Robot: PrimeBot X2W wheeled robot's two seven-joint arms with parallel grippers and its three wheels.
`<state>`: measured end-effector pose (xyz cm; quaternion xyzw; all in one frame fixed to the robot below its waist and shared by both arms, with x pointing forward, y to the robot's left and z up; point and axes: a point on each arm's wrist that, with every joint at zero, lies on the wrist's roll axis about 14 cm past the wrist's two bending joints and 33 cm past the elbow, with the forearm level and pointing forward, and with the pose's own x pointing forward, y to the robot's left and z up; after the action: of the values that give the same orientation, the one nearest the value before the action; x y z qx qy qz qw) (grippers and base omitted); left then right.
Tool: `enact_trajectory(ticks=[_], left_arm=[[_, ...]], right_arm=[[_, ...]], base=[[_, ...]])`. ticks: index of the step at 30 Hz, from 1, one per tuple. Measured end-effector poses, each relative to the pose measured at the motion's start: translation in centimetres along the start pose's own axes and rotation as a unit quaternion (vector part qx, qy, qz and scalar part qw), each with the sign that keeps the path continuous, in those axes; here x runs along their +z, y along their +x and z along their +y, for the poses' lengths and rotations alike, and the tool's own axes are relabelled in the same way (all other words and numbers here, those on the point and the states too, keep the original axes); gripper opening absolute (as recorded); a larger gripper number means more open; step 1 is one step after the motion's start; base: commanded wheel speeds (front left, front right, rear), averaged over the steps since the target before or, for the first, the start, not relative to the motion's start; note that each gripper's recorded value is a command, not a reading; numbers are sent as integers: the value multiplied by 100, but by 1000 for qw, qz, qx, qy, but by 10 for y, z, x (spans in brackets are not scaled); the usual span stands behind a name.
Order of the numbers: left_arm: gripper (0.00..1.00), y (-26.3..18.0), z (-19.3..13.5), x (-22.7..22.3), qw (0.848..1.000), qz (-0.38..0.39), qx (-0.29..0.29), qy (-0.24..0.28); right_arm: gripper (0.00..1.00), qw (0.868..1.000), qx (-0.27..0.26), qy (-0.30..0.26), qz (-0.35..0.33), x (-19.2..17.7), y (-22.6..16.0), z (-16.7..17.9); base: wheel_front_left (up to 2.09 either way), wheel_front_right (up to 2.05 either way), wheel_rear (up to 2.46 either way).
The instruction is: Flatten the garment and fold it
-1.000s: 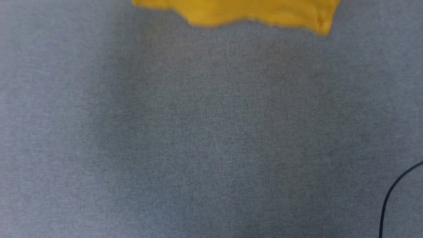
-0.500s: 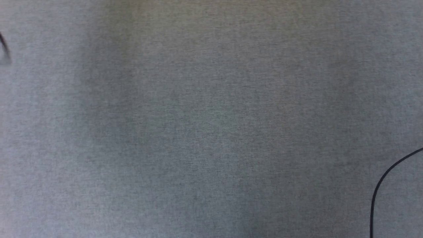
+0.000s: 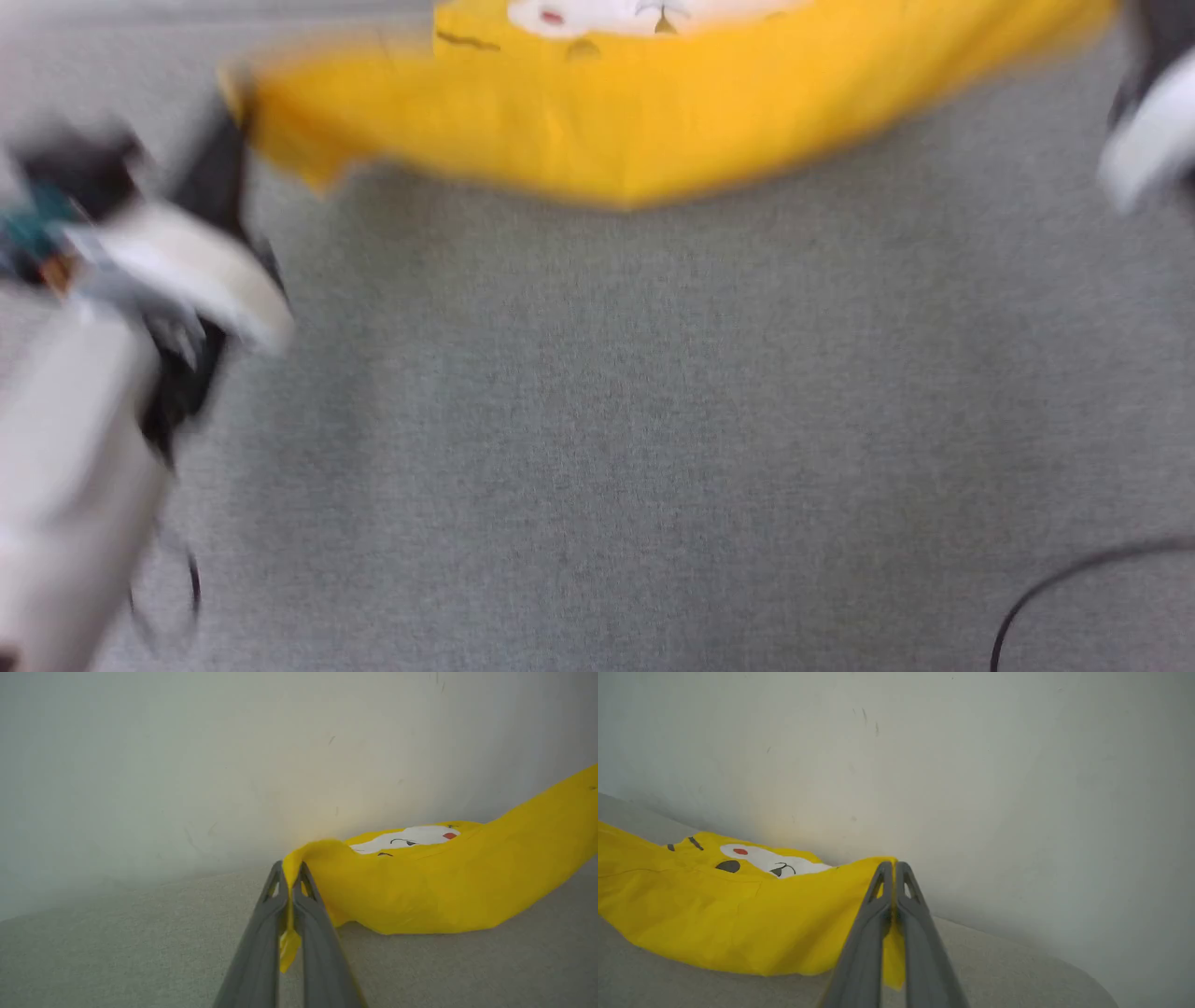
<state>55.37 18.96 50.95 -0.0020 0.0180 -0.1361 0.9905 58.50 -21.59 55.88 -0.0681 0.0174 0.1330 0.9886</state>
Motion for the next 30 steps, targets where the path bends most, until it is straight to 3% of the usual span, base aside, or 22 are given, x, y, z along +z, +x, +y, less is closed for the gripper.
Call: enact_trajectory(ticks=[4, 9, 16, 22, 30], left_arm=[[0, -52, -25, -33, 997, 77, -25, -13], [0, -111, -24, -51, 990, 138, -13, 4], [0, -179, -21, -79, 974, 226, 8, 6], [0, -234, -24, -115, 943, 333, 11, 5], [0, -265, -36, -123, 925, 378, 9, -14]], right_arm=[[0, 998, 17, 18, 57, -37, -51, 16], [0, 992, 20, 47, 114, -68, -115, 27], [0, 971, 7, 59, 233, -129, -204, 32], [0, 957, -11, 53, 286, -151, -249, 26], [0, 929, -7, 75, 362, -173, -291, 36]], base=[[0, 0, 0], [0, 0, 0], [0, 0, 0], [0, 0, 0], [0, 0, 0]])
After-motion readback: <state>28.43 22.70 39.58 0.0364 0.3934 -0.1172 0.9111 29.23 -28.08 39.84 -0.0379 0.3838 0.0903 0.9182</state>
